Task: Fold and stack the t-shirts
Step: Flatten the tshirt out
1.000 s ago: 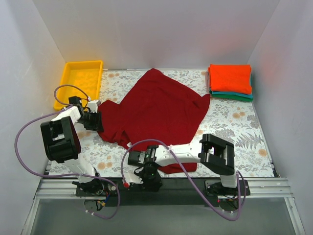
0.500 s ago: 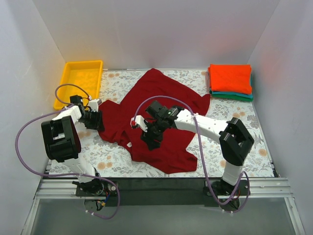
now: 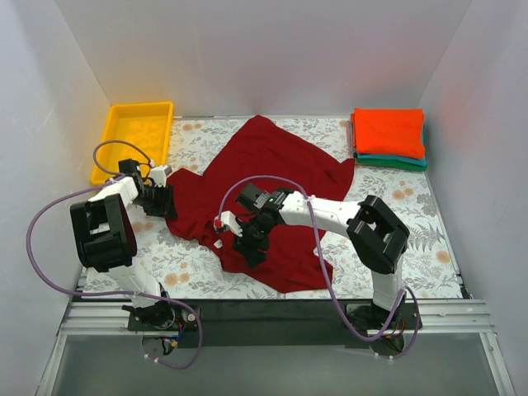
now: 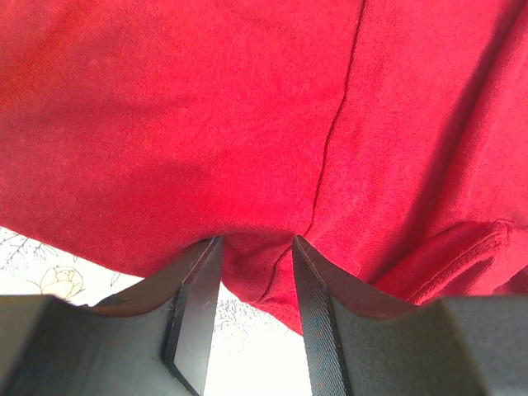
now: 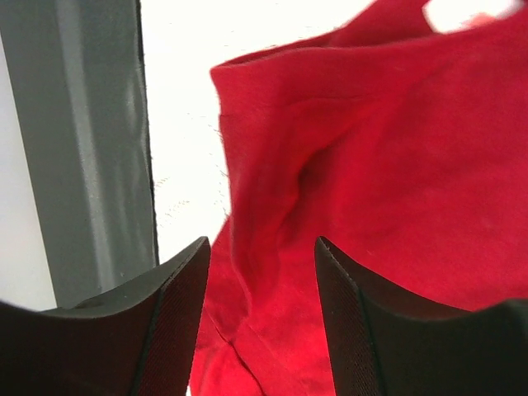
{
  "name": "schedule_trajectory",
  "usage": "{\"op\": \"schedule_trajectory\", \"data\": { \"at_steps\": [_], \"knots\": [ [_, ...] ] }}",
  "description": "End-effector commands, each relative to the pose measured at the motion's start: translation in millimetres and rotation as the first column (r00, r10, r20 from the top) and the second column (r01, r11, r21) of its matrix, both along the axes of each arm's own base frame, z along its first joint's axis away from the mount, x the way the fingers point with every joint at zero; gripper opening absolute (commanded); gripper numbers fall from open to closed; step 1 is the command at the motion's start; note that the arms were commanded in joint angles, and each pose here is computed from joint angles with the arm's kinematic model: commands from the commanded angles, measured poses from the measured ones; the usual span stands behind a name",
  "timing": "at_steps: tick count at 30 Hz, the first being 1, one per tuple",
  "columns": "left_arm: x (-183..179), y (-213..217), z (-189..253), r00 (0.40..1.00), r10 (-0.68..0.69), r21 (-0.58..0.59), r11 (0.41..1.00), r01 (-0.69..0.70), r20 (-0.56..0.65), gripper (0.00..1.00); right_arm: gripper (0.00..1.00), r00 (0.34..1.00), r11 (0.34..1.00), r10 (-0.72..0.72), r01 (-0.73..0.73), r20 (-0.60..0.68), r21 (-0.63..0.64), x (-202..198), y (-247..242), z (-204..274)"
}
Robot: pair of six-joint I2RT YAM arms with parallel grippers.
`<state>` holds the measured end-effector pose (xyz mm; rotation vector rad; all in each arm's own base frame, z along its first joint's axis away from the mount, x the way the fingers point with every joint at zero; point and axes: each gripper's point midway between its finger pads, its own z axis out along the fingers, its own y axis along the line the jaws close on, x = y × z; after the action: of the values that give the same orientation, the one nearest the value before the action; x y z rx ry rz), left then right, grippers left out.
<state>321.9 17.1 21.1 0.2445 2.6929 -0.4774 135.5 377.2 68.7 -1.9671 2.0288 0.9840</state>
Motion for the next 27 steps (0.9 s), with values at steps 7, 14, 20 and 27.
{"op": "schedule_trajectory", "data": {
  "at_steps": [7, 14, 20, 27],
  "knots": [
    [8, 5, -15, 1.0, 0.002, 0.039, 0.999, -0.002, -0.007, 0.38, 0.44, 0.994, 0.995, 0.103, -0.103, -0.036, 0.002, -34, 6, -15],
    [16, 3, -16, 1.0, 0.009, 0.045, 0.999, -0.009, -0.009, 0.2, 0.01, 0.97, 0.97, 0.241, -0.242, 0.021, 0.037, -79, 18, -8],
    [26, -5, -19, 1.0, 0.0, 0.068, 0.998, 0.001, -0.017, 0.08, 0.24, 0.893, 0.895, 0.447, -0.447, 0.054, -0.013, -139, 17, -23],
    [29, 3, -21, 1.0, 0.01, 0.118, 0.993, -0.009, -0.006, 0.17, 0.63, 0.985, 0.976, 0.144, -0.125, -0.097, 0.179, -38, 14, 51]
  ]
}}
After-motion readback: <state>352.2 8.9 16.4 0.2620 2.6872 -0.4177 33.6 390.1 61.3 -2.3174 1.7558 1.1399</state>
